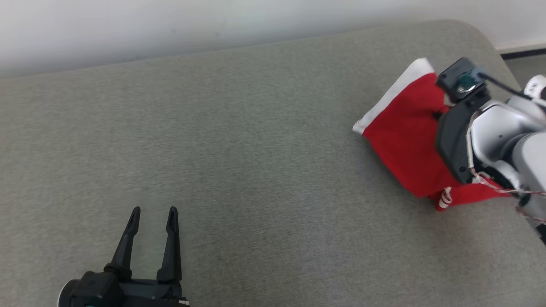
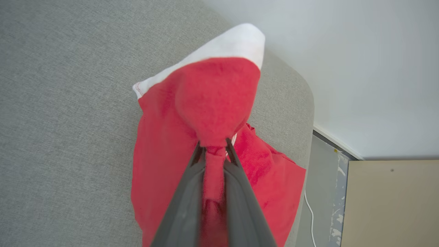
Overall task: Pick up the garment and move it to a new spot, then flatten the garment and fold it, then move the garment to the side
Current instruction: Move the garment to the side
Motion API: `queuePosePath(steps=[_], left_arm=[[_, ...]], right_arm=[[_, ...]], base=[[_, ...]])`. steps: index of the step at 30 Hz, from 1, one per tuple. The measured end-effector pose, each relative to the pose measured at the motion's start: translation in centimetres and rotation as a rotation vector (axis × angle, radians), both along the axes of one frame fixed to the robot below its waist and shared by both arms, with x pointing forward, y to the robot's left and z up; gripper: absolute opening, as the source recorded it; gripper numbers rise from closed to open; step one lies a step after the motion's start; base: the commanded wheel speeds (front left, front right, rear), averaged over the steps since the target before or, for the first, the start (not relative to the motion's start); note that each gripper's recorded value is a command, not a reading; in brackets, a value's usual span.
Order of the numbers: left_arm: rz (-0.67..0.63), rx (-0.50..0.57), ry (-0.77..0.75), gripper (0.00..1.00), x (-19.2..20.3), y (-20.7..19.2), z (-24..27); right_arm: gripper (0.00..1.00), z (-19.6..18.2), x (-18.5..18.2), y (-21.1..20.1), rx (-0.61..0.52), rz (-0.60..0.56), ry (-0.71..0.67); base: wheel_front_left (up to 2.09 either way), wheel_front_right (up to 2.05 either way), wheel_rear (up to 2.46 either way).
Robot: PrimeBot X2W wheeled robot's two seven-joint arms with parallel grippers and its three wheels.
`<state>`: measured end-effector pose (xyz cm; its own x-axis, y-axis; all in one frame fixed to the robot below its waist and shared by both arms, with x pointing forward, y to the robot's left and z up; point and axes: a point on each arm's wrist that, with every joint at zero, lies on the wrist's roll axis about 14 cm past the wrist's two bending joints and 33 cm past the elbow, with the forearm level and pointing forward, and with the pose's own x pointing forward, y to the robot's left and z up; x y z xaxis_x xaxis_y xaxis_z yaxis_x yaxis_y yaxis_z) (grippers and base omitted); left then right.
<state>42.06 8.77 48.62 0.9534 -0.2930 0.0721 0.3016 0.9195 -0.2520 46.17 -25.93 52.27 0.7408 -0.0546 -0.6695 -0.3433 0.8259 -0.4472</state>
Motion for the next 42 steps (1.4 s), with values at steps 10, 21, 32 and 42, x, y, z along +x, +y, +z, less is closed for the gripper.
queuePosePath(steps=[10,21,32,42], left_arm=[[-0.117,0.004,0.024,1.00,2.2,-3.7,-2.0],[-0.138,0.041,0.050,1.00,3.3,-3.1,-4.2],[-0.078,0.090,0.035,1.00,3.6,-0.8,-4.2],[0.009,0.084,0.008,1.00,2.1,1.3,-1.9]], right_arm=[[0.00,-1.2,-0.8,-8.3,0.031,-0.224,-0.048],[0.00,-5.4,0.1,-12.4,-0.042,-0.285,-0.048],[1.00,-8.3,1.9,-14.0,-0.115,-0.262,-0.083],[1.00,-4.5,2.4,-9.4,0.119,-0.212,-0.404]], base=[[0.00,0.00,0.00],[0.00,0.00,0.00],[0.00,0.00,0.00],[0.00,0.00,0.00]])
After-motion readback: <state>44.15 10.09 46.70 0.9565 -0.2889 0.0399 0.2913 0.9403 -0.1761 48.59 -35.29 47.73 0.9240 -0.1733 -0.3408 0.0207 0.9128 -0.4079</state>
